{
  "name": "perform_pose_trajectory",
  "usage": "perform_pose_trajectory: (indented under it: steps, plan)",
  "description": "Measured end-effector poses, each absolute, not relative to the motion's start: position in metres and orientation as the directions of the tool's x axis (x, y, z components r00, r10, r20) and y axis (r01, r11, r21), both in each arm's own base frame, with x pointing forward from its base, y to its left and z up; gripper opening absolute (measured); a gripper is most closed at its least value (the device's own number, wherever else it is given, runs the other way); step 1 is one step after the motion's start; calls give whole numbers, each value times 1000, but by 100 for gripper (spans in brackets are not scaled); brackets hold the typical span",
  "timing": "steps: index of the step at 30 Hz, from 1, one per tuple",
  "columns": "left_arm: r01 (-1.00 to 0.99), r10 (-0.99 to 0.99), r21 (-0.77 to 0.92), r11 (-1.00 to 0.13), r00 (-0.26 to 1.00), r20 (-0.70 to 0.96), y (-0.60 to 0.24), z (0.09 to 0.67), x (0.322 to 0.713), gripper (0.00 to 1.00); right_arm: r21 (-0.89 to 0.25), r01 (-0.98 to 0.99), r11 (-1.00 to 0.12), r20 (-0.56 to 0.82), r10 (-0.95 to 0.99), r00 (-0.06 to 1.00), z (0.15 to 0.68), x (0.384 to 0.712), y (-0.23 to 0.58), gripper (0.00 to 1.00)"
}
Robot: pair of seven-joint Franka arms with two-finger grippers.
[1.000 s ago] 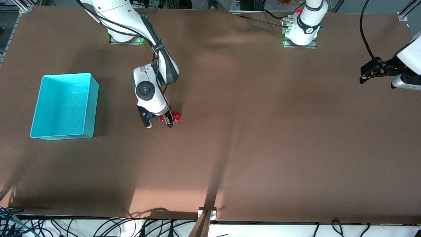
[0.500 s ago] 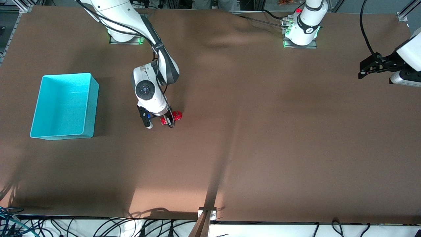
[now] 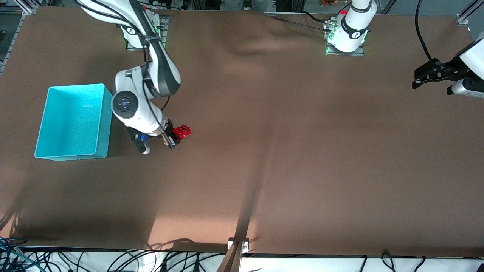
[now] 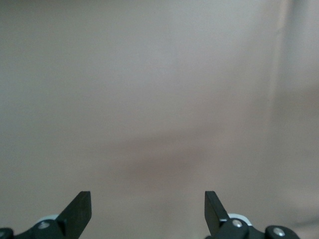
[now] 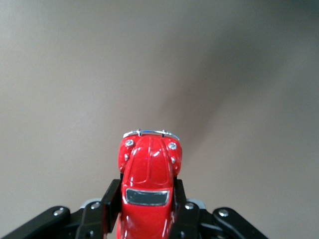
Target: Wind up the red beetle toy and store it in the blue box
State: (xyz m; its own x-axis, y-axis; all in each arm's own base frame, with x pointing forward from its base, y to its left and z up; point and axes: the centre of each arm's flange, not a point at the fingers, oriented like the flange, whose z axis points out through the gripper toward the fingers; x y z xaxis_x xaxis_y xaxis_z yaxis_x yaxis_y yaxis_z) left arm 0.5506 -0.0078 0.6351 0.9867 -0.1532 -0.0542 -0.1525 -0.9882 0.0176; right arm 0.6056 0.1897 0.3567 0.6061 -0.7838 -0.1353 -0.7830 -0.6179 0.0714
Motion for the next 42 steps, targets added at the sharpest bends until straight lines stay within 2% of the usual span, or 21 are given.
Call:
perform_pose_trajectory:
  steps: [11,26,34,42]
  plan:
    - [-147,-148,17,-989,988,-51,-5,637,551,100,93,-628,-772,-234,-630,740,406,598,90,46]
    - [-146,-146,17,-989,988,-51,-5,637,551,100,-21,-285,-958,-274,-269,923,443,578,-67,46]
    - [-146,-146,17,-989,988,-51,-5,637,551,100,-64,-161,-985,-253,-140,957,428,559,-132,46]
    - [-145,-146,18,-989,988,-51,-5,637,551,100,-33,-221,-975,-217,-209,954,379,542,-157,46]
